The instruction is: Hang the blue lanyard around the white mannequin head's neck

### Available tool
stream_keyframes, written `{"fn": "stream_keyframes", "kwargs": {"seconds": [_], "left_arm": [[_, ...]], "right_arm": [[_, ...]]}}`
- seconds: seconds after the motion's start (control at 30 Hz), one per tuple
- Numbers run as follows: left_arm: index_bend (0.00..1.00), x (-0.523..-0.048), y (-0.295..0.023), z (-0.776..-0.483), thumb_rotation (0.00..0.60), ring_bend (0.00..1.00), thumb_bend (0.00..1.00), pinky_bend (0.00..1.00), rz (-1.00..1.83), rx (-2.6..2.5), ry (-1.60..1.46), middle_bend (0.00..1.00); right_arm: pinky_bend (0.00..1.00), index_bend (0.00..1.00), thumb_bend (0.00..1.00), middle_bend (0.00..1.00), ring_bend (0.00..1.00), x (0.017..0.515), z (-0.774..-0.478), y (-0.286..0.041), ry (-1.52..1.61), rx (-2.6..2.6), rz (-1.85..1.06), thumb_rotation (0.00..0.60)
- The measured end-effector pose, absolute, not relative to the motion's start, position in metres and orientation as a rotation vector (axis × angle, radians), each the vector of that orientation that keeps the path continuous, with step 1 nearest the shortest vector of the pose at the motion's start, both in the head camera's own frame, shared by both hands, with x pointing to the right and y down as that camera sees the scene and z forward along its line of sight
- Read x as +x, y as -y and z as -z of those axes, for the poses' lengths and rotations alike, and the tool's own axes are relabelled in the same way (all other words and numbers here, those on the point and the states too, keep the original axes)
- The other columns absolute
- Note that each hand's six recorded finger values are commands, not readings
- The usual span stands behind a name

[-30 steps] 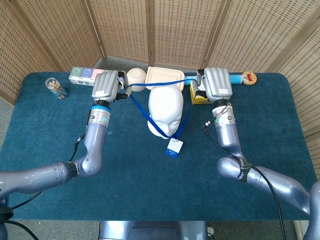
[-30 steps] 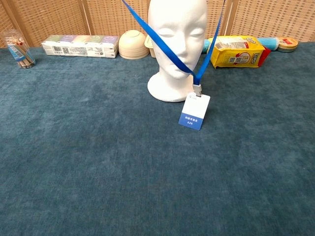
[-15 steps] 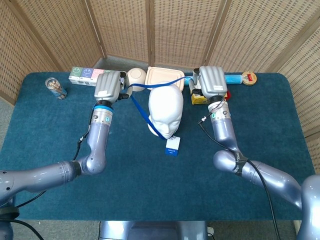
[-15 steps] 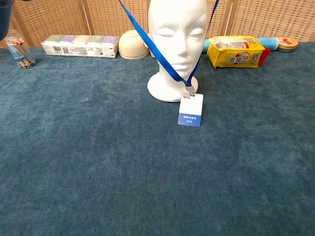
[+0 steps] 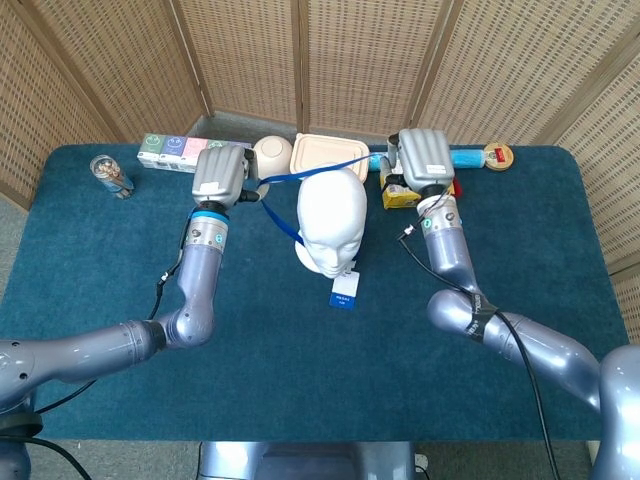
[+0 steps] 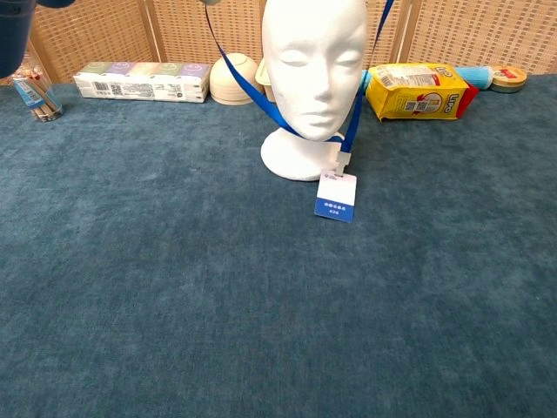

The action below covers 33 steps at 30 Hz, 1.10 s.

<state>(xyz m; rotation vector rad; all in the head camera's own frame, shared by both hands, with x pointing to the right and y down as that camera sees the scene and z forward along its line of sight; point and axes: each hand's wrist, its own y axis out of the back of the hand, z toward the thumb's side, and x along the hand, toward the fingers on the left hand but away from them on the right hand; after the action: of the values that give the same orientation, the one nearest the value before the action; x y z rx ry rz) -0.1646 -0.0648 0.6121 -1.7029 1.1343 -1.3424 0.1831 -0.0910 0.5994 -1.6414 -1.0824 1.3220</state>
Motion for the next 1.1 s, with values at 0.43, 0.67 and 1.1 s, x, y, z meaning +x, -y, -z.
{"fn": "stream_keyframes", "kwargs": {"seconds": [0.43, 0.67, 1.1], "left_arm": [[0.51, -0.16, 0.067, -0.611, 0.485, 0.61, 0.19, 0.91, 1.32, -1.659, -1.135, 0.64], [0.48, -0.159, 0.068, -0.611, 0.486, 0.54, 0.18, 0.85, 1.314, -1.635, -1.139, 0.54], [0.44, -0.162, 0.068, -0.616, 0.463, 0.43, 0.09, 0.68, 1.34, -1.632, -1.128, 0.45]], "right_arm": [[1.0, 0.53, 0.52, 0.92, 1.0, 0.195, -0.593, 0.104, 1.037, -1.607, -1.372, 0.158], [1.0, 0.52, 0.49, 0.92, 1.0, 0.2, -0.595, 0.104, 1.025, -1.603, -1.411, 0.147], [1.0, 0.51, 0.31, 0.91, 1.0, 0.204, -0.6, 0.105, 1.011, -1.627, -1.472, 0.108]]}}
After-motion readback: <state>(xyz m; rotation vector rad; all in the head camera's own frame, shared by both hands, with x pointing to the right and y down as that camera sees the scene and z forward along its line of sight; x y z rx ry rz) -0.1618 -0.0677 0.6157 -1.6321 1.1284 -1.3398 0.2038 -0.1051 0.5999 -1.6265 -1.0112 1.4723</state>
